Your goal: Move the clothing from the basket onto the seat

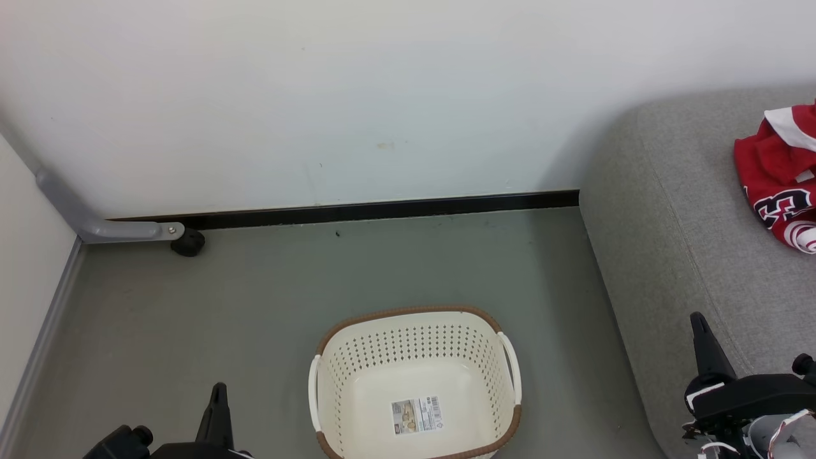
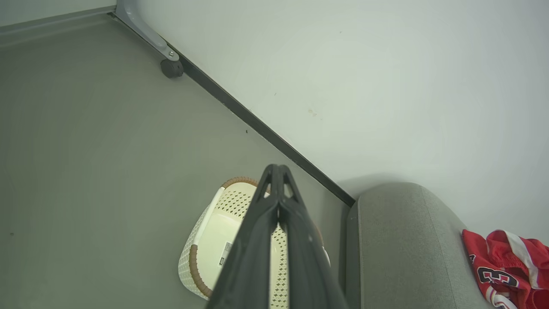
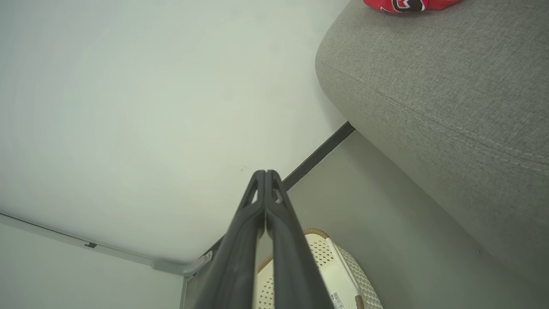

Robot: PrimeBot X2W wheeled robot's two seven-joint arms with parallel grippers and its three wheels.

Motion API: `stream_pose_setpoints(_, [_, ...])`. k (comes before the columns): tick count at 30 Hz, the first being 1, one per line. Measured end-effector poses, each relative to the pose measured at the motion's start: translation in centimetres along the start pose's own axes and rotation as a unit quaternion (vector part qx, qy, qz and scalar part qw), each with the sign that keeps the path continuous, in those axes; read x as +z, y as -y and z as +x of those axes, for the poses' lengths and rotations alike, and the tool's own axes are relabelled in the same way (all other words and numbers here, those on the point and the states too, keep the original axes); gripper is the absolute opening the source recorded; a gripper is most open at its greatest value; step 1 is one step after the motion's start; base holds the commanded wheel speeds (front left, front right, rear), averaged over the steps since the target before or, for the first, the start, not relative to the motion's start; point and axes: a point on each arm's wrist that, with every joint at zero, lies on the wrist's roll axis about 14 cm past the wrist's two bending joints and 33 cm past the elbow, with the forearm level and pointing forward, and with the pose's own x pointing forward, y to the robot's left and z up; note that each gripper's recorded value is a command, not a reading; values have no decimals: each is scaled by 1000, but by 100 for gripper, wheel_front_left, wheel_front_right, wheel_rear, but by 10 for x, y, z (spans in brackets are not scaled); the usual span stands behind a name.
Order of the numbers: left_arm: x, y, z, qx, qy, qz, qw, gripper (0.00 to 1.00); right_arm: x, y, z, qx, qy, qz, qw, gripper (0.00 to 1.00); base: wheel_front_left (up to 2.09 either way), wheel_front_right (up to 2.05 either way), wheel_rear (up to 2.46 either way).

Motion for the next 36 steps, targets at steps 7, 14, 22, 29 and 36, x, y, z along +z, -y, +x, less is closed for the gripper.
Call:
stream_pose_setpoints(7, [2,1,1,-5,-4,-50,999,0,3,1,0,-4,3,52,999,0,0,0,0])
stream_pose_setpoints(14, [7,6,4,-16,-5,-104,994,0,6,2,0,-5,7,103,995,0,0,0,0])
stream_pose_setpoints(22, [11,9,6,-27,-7,-160,987,0,10,2,0,-3,13,160,987,0,0,0,0])
stream_pose_setpoints(29, [16,14,8,-40,-9,-209,977,0,13,3,0,-1,19,212,977,0,0,0,0])
stream_pose_setpoints(36, [23,19,10,-57,-6,-259,964,0,16,4,-1,0,27,260,965,0,0,0,0])
